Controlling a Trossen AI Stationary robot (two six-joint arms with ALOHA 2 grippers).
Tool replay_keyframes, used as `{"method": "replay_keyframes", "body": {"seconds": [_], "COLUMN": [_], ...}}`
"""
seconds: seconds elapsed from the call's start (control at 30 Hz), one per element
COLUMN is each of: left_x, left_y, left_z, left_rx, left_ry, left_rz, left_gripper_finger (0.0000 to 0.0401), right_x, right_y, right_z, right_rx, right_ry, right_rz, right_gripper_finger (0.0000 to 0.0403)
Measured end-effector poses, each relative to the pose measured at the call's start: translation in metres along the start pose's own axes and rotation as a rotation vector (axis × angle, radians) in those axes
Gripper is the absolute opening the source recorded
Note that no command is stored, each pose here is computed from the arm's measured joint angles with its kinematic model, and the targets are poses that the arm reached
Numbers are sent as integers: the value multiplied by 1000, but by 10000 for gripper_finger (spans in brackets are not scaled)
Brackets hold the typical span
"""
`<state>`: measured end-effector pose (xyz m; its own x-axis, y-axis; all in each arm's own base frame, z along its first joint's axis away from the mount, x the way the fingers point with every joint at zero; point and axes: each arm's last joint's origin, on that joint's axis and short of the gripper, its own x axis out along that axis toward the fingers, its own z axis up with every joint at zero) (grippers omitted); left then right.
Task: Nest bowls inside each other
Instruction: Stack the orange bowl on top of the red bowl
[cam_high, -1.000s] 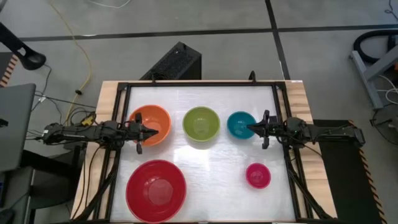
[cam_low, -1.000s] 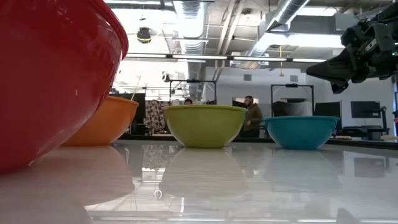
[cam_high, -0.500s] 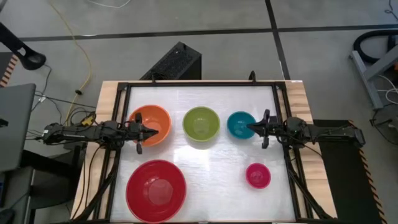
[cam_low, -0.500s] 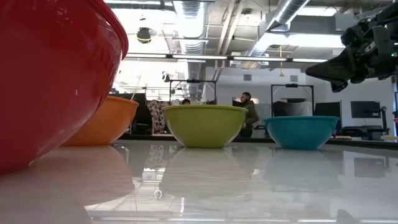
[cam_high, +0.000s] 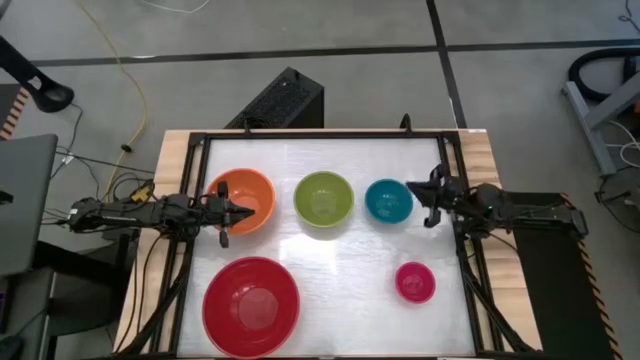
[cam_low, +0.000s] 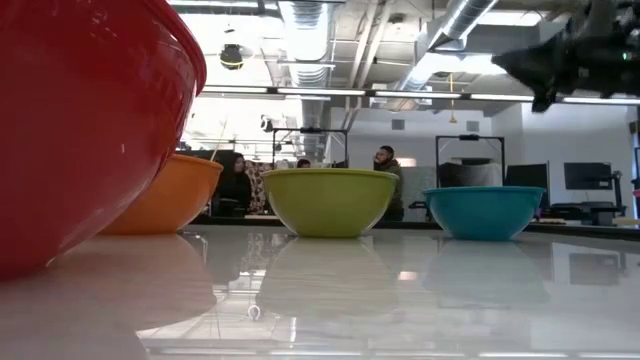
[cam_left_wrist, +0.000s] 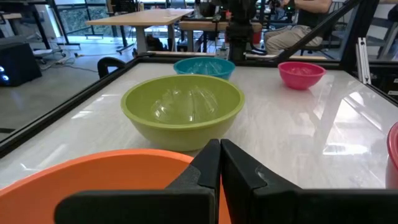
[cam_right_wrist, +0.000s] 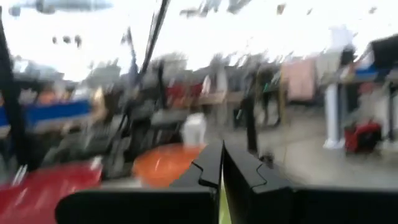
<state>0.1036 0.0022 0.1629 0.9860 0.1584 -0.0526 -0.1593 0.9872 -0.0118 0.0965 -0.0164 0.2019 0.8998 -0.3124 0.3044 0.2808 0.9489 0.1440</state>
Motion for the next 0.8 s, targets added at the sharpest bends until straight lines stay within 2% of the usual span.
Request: {"method": "replay_keyframes", "body": {"seconds": [0.1,0.17,0.37,0.5,0.67,0.8], "left_x": [0,0,0,0,0,0], "left_y": [0,0,0,0,0,0], "left_z": [0,0,0,0,0,0], "left_rx": [0,0,0,0,0,0], "left_ry": [0,0,0,0,0,0], "left_rz": [0,0,0,0,0,0], "left_gripper_finger": [0,0,0,0,0,0], "right_x": [0,1,27,69,141,200], "right_y": [-5,-7,-5,2,12,17], "right_z": [12,15,29,37,51,46], "right_rx": [56,63,86,53,-17,-65], "right_ry": [-118,-147,-57,78,227,446], "right_rz": [-124,-156,-184,-194,-212,-235], "right_gripper_finger": [36,36,39,48,65,80]}}
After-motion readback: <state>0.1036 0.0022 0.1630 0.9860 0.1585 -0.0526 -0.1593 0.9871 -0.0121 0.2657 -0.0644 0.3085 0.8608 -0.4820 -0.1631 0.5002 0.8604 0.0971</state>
